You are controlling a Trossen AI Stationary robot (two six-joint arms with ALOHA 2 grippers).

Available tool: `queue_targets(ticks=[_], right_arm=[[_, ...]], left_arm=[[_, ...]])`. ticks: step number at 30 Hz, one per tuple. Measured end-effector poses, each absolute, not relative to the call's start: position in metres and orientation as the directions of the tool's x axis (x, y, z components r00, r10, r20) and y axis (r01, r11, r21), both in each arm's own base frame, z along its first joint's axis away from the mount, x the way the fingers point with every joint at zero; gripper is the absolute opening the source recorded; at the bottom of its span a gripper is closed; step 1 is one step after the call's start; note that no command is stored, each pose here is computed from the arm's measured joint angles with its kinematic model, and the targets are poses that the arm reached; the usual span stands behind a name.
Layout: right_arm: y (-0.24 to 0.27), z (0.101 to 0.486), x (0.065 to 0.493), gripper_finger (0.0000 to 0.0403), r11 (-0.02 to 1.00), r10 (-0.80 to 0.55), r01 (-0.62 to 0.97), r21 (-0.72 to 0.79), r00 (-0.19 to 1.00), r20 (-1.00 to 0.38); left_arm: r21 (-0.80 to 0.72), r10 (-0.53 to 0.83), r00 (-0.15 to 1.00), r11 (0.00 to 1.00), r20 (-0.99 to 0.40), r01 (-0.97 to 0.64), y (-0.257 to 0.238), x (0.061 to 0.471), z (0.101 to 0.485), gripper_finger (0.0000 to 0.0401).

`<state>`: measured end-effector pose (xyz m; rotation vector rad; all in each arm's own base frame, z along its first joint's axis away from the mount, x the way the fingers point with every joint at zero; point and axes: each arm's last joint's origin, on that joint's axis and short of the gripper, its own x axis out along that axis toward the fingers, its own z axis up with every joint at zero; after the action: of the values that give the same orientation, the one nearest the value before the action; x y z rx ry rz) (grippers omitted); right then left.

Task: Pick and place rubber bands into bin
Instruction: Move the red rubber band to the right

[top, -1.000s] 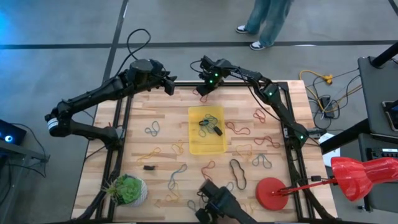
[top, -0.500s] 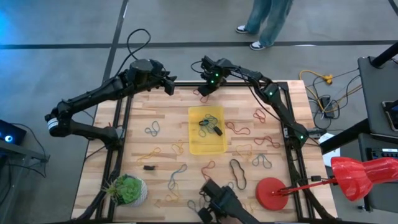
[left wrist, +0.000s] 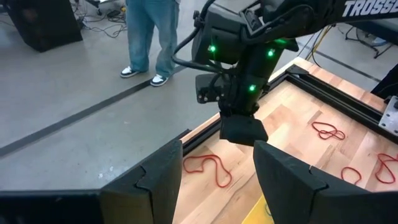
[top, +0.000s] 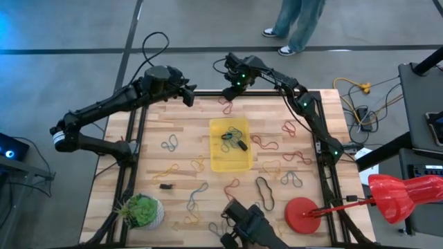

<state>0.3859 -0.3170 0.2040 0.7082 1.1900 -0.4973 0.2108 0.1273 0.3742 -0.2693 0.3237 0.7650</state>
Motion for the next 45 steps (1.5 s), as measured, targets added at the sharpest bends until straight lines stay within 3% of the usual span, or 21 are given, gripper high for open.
queue_targets(ticks=[6, 15, 19, 21, 30, 36, 45], right_arm=[[-0.313, 0.196, 0.393, 0.0019, 0.705, 0.031, 0.667, 0.240, 0.309, -0.951], [-0.316, 0.183, 0.408, 0.0129, 0.748, -0.022, 0.623, 0.230, 0.369, -0.929], [-0.313, 0.175, 0.410, 0.0157, 0.732, 0.098, 0.585, 0.348, 0.415, -0.904], [-0.311, 0.173, 0.410, 0.0160, 0.718, 0.171, 0.552, 0.425, 0.452, -0.875], [-0.310, 0.165, 0.411, 0.0143, 0.676, 0.181, 0.594, 0.436, 0.439, -0.880], [-0.315, 0.154, 0.410, 0.0136, 0.589, 0.137, 0.682, 0.434, 0.445, -0.885], [-0.326, 0.144, 0.400, 0.0159, 0.528, 0.103, 0.744, 0.411, 0.424, -0.900]], left_arm=[[-0.121, 0.638, 0.673, 0.686, -0.375, -0.717, 0.129, 0.210, 0.375, 0.0183], [-0.128, 0.638, 0.676, 0.686, -0.369, -0.717, 0.131, 0.212, 0.374, 0.0183], [-0.131, 0.636, 0.675, 0.684, -0.374, -0.718, 0.132, 0.214, 0.373, 0.0183], [-0.135, 0.627, 0.682, 0.691, -0.378, -0.710, 0.132, 0.214, 0.372, 0.0183], [-0.145, 0.623, 0.695, 0.698, -0.358, -0.701, 0.132, 0.215, 0.373, 0.0183], [-0.148, 0.624, 0.698, 0.699, -0.350, -0.699, 0.132, 0.216, 0.373, 0.0183], [-0.147, 0.625, 0.699, 0.700, -0.349, -0.699, 0.132, 0.216, 0.373, 0.0183]])
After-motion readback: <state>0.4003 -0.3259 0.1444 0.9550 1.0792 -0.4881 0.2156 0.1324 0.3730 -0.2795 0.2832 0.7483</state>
